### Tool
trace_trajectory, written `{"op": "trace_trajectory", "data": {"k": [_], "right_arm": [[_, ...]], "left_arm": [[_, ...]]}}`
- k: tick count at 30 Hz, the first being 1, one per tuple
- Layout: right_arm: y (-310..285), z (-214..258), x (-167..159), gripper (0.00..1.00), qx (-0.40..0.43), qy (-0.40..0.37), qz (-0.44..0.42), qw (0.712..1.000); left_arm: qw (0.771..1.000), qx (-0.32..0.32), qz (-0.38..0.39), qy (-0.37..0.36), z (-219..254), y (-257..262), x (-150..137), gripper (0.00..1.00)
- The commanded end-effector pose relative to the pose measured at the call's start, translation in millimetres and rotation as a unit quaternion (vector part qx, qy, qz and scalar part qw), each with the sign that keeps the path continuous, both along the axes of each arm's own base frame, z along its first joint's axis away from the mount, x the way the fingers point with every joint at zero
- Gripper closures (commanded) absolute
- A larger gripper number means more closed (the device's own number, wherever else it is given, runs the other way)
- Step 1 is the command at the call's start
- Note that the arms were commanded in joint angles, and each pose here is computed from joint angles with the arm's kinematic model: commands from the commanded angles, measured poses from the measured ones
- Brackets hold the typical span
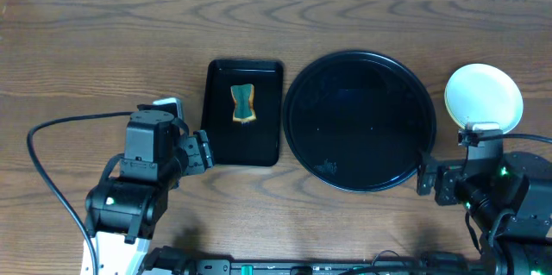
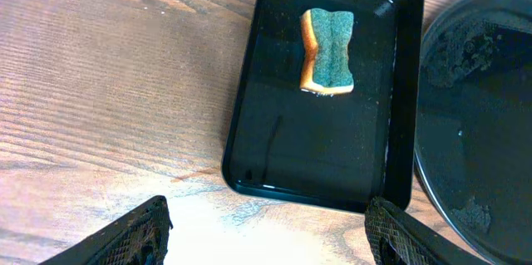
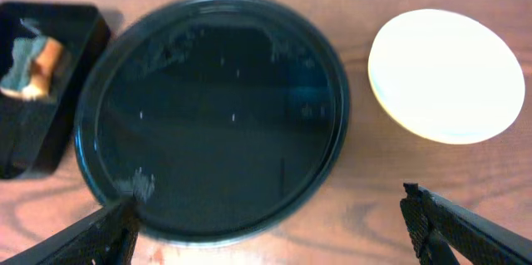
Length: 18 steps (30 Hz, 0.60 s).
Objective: Clean dirty plates on tray and stack at the side
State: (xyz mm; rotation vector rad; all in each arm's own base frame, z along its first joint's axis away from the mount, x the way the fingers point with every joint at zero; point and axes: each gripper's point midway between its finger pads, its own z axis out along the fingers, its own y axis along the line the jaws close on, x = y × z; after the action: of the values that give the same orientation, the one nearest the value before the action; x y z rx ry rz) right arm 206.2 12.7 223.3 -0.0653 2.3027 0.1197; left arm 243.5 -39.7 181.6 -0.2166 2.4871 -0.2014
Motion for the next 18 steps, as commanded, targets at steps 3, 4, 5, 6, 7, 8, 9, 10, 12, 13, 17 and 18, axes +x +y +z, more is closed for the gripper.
{"op": "trace_trajectory", "data": {"k": [3,4,5,6,7,8,9,10,12,13,17,18], "right_arm": [[-7,-13,-11,0.01,-0.028,0.029,-0.004,0.999],[-6,-10,-10,0.01,-0.029,0.02,-0.004,0.999],[-6,-4,-6,0.01,-0.03,0.0,-0.004,1.0],[-6,7,-1,0.01,-0.034,-0.032,-0.002,0.999],[-6,14,2,0.01,-0.039,-0.056,0.001,0.998],[-7,23,6,0.01,-0.045,-0.087,0.003,0.995],[-7,32,9,0.01,-0.047,-0.119,0.001,0.992],[-7,39,11,0.01,-0.049,-0.15,0.0,0.987],[-6,53,11,0.01,-0.051,-0.216,-0.001,0.975],[-5,58,10,0.01,-0.05,-0.246,0.002,0.968],[1,69,5,0.01,-0.051,-0.349,0.011,0.936],[2,69,4,0.01,-0.051,-0.368,0.012,0.928]], "left_arm": [[1.0,0.007,0.001,0.013,-7,2,0,0.24],[1.0,0.008,0.001,0.014,-8,2,0,0.24],[1.0,0.008,0.001,0.016,-8,2,0,0.24],[1.0,0.008,0.001,0.017,-9,2,1,0.24],[1.0,0.008,0.001,0.018,-10,2,1,0.24],[1.0,0.009,0.001,0.019,-10,2,1,0.24],[1.0,0.009,0.001,0.02,-11,2,1,0.24],[1.0,0.009,0.001,0.021,-11,2,1,0.24],[1.0,0.009,0.001,0.023,-12,2,1,0.24],[1.0,0.009,0.001,0.024,-12,2,1,0.24],[1.0,0.01,0.001,0.027,-14,2,2,0.23],[1.0,0.01,0.001,0.027,-14,2,2,0.23]]}}
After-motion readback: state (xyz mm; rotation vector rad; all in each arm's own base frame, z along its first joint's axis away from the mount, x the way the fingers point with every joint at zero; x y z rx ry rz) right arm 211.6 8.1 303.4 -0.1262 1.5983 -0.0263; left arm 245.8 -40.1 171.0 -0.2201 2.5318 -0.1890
